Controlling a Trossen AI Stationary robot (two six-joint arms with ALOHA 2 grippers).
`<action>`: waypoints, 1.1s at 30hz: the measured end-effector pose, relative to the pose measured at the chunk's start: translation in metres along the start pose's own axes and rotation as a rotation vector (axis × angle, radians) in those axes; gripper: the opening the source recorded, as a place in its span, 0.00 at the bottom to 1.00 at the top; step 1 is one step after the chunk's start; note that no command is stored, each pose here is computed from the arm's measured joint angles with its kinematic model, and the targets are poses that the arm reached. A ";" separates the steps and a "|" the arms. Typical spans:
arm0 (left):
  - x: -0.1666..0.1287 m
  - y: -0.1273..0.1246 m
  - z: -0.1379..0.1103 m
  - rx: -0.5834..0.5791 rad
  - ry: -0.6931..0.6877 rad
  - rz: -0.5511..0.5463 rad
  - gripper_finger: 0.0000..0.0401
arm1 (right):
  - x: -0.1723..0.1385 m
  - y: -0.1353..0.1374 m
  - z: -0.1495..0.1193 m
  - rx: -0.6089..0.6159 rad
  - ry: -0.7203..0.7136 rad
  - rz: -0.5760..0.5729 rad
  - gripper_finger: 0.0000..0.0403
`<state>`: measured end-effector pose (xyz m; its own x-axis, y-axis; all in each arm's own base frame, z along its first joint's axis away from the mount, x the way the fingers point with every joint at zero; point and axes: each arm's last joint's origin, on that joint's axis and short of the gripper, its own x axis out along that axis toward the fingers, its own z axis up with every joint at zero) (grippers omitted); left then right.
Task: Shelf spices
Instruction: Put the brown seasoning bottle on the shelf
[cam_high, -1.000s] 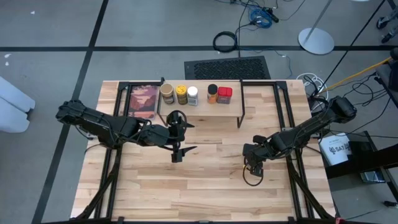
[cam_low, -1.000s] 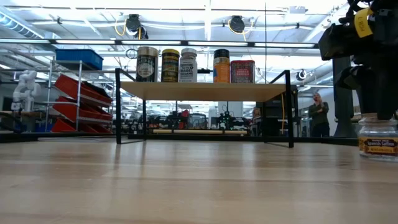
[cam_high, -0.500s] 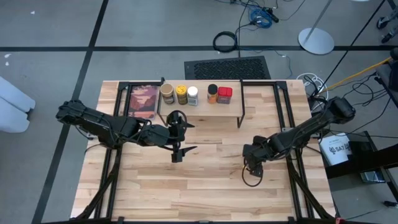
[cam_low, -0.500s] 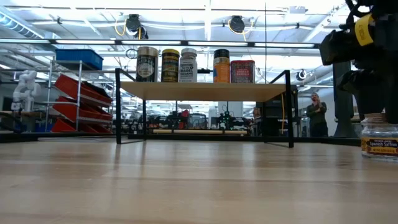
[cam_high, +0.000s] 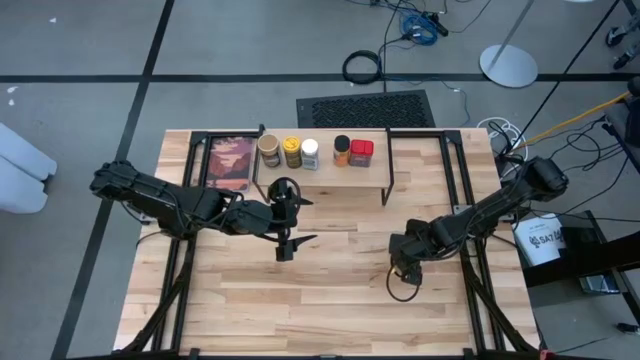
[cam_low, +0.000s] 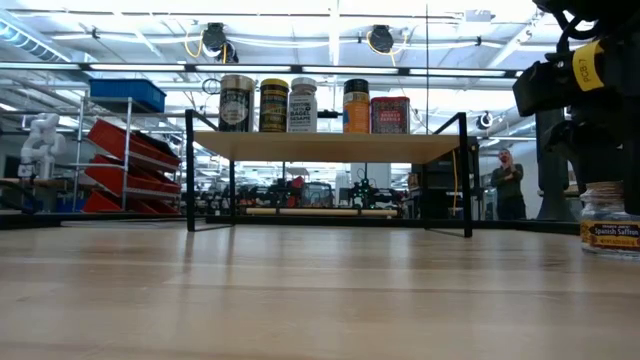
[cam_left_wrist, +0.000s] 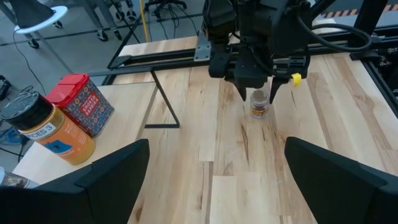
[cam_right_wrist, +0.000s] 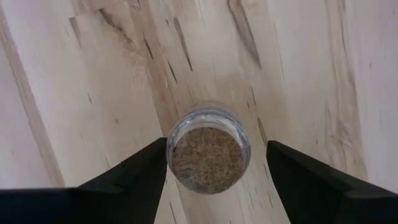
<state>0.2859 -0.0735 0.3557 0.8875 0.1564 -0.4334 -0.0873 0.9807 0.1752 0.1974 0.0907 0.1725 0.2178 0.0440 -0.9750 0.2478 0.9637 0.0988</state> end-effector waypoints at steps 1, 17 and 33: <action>0.000 0.000 0.000 0.000 0.000 0.000 0.96 | 0.000 0.000 0.000 0.000 -0.001 0.001 0.64; 0.000 0.000 0.000 0.000 0.000 0.000 0.96 | 0.000 -0.002 0.005 0.016 -0.021 0.016 0.39; 0.000 0.000 0.000 0.000 0.000 0.000 0.96 | -0.035 -0.001 0.033 -0.009 -0.055 0.019 0.41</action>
<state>0.2859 -0.0735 0.3557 0.8875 0.1565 -0.4334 -0.0873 0.9806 0.1752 0.2204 0.0799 0.2134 0.2736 0.0482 -0.9606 0.2343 0.9653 0.1152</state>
